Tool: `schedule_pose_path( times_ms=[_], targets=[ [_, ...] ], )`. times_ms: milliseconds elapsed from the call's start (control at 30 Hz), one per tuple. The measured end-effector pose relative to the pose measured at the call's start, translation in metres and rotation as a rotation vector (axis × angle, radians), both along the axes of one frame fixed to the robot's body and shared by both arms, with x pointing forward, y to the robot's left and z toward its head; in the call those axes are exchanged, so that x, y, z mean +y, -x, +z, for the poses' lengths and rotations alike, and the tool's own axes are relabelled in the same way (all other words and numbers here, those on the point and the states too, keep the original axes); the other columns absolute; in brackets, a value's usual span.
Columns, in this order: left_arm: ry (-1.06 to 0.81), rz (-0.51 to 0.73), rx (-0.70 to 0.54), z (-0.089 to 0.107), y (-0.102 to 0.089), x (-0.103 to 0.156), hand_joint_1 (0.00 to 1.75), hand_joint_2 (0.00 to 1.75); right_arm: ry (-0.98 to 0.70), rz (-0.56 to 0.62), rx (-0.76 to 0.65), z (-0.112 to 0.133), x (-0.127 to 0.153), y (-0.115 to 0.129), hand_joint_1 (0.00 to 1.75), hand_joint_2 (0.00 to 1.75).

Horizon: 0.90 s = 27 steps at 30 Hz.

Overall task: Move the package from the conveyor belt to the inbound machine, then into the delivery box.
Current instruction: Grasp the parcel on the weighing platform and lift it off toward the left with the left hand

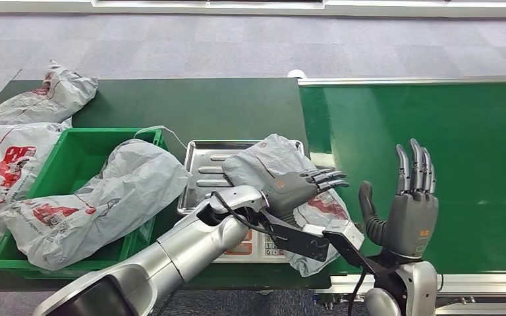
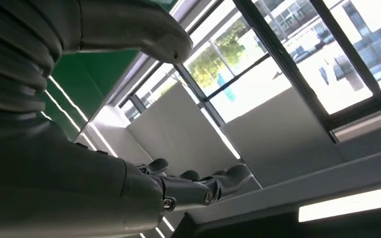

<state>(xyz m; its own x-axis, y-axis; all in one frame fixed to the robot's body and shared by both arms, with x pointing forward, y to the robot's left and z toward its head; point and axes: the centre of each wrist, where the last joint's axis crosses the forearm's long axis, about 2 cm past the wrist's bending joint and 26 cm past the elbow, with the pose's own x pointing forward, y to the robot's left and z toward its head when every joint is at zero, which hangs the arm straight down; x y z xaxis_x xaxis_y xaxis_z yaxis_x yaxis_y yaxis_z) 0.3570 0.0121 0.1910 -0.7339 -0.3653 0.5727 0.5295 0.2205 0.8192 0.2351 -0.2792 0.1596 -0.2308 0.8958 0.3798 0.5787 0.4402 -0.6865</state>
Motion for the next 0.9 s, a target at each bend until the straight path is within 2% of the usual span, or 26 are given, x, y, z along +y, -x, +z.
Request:
schedule_pose_path(
  times_ms=[233, 367, 400, 500, 533, 700, 900],
  targets=[
    [0.007, -0.007, 0.041, -0.009, 0.006, -0.006, 0.00, 1.75, -0.002, 0.005, -0.001, -0.001, 0.001, -0.004, 0.00, 1.75],
    [0.050, -0.002, 0.109, -0.018, 0.013, -0.007, 0.00, 1.75, -0.010, 0.011, 0.000, -0.002, 0.001, -0.008, 0.00, 1.75],
    [0.056, 0.001, 0.123, -0.022, 0.015, -0.008, 0.07, 1.75, -0.013, 0.012, 0.001, -0.002, 0.002, -0.009, 0.00, 1.75],
    [0.032, 0.008, 0.148, -0.033, 0.023, -0.009, 1.36, 1.75, -0.020, 0.018, 0.004, -0.004, 0.003, -0.011, 0.00, 1.75],
    [0.019, 0.011, 0.154, -0.037, 0.025, -0.009, 1.72, 1.75, -0.022, 0.020, 0.004, -0.004, 0.004, -0.012, 0.00, 1.75],
    [-0.034, 0.021, 0.167, -0.054, 0.034, -0.007, 1.75, 1.75, -0.016, 0.030, 0.007, -0.004, 0.005, -0.016, 0.00, 1.75],
    [-0.064, 0.017, 0.179, -0.064, 0.039, -0.006, 1.75, 1.75, -0.012, 0.045, 0.007, -0.003, 0.010, -0.020, 0.00, 1.75]
  ],
)
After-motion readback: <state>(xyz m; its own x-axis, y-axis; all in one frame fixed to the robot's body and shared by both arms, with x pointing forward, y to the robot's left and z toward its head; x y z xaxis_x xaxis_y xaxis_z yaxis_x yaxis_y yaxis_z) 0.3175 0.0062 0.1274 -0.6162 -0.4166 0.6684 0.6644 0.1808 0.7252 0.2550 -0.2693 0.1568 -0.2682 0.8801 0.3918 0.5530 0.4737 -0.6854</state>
